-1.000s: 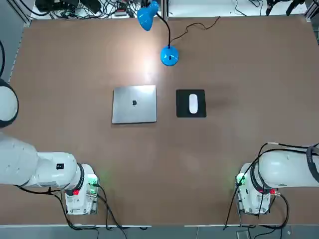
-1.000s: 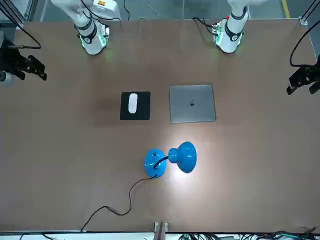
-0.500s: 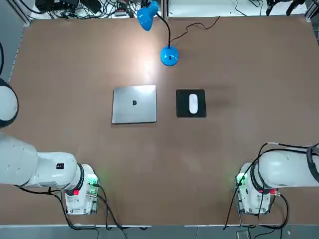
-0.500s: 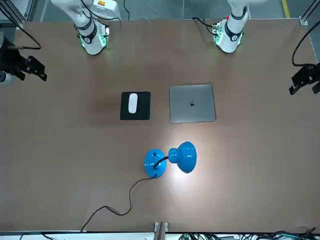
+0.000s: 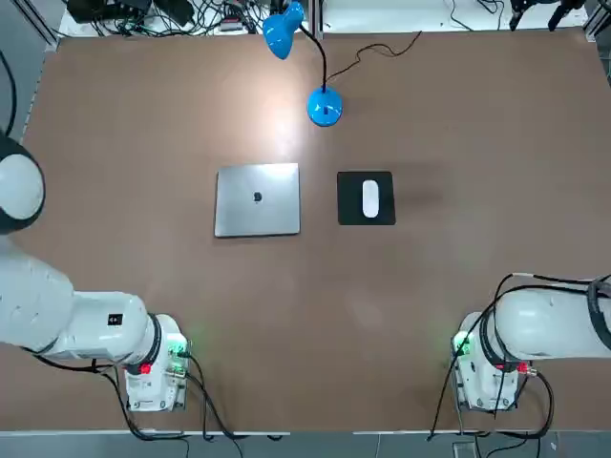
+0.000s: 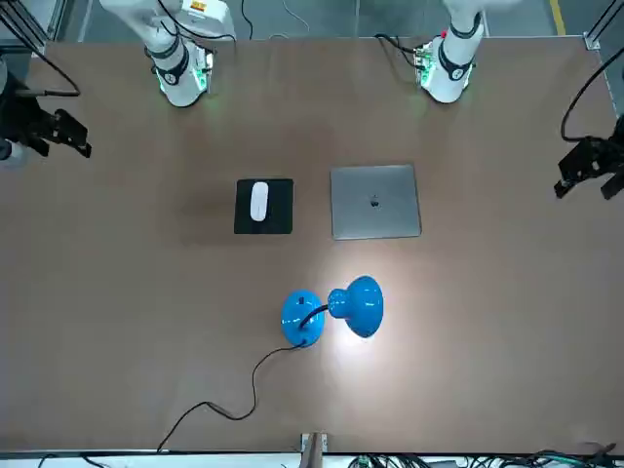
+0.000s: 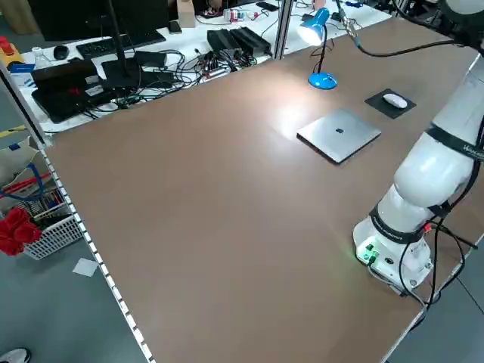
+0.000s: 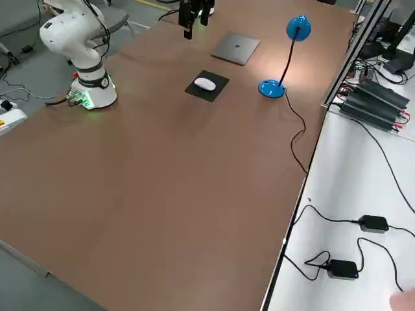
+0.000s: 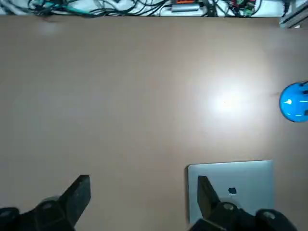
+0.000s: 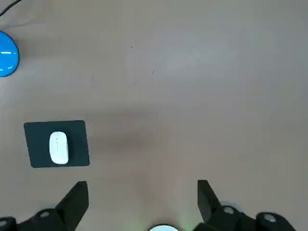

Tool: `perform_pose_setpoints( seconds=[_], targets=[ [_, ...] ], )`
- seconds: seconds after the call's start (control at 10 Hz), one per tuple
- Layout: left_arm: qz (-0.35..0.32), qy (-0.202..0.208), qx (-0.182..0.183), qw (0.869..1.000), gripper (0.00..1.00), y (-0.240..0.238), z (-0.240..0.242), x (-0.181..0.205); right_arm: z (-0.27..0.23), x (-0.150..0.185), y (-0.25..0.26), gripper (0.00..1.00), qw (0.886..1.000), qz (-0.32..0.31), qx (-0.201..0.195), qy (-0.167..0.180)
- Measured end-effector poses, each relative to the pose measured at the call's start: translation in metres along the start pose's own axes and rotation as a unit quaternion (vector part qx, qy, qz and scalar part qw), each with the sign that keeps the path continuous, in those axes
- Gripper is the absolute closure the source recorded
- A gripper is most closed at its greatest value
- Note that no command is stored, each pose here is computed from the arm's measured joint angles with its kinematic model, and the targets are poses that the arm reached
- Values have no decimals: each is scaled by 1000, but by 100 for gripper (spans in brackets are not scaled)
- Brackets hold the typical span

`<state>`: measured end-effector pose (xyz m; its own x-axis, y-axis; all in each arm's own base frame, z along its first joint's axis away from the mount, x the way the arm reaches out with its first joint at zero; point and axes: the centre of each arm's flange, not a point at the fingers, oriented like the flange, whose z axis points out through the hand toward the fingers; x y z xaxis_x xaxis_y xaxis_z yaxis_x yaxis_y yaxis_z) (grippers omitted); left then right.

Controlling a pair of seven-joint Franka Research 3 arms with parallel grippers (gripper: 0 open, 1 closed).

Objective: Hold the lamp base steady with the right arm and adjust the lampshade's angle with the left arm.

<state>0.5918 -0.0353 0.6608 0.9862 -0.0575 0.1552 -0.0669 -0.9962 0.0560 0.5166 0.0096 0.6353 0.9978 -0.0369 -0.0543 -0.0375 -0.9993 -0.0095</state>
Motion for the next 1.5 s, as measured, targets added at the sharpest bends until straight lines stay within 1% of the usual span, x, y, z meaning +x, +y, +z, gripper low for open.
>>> perform_pose_setpoints(
  seconds=[0.2, 0.3, 0.4, 0.5, 0.6, 0.7, 0.8, 0.9, 1.0, 1.1, 1.2, 1.3, 1.4, 1.5],
  targets=[
    [57, -10, -13, 998, 2, 35, 26, 22, -2, 2, -21, 0, 1000, -16, -1, 16],
    [104, -5, -18, 994, 1, 44, 37, 32, -3, 3, -33, 0, 999, -23, -1, 23],
    [152, 6, -23, 988, 1, 56, 47, 43, 1, 5, -47, 0, 999, -33, 7, 29],
    [184, 11, -30, 982, 1, 73, 57, 51, 14, 12, -68, 0, 998, -46, 31, 35],
    [199, 13, -49, 979, 1, 90, 67, 56, 39, 24, -98, 0, 995, -65, 53, 46],
    [208, 13, -76, 975, 1, 102, 78, 61, 70, 35, -141, 0, 992, -95, 66, 58],
    [243, 21, -98, 965, 1, 112, 89, 67, 101, 41, -192, 0, 986, -129, 79, 75],
    [295, 35, -113, 948, 1, 125, 101, 74, 130, 47, -234, 0, 978, -153, 99, 104],
    [333, 47, -121, 934, 1, 142, 112, 78, 163, 53, -266, 0, 969, -165, 124, 138],
    [369, 54, -132, 919, 1, 165, 120, 78, 204, 61, -290, 0, 959, -168, 150, 169],
    [409, 63, -155, 897, 1, 183, 123, 75, 246, 69, -310, 0, 950, -169, 174, 199],
    [445, 74, -176, 875, 1, 192, 123, 74, 288, 74, -329, 0, 937, -176, 191, 232],
    [466, 85, -183, 862, 1, 194, 123, 75, 326, 79, -345, 0, 926, -193, 199, 257],
    [481, 94, -186, 851, 1, 195, 124, 76, 354, 87, -358, 1, 919, -209, 203, 267]
  ],
)
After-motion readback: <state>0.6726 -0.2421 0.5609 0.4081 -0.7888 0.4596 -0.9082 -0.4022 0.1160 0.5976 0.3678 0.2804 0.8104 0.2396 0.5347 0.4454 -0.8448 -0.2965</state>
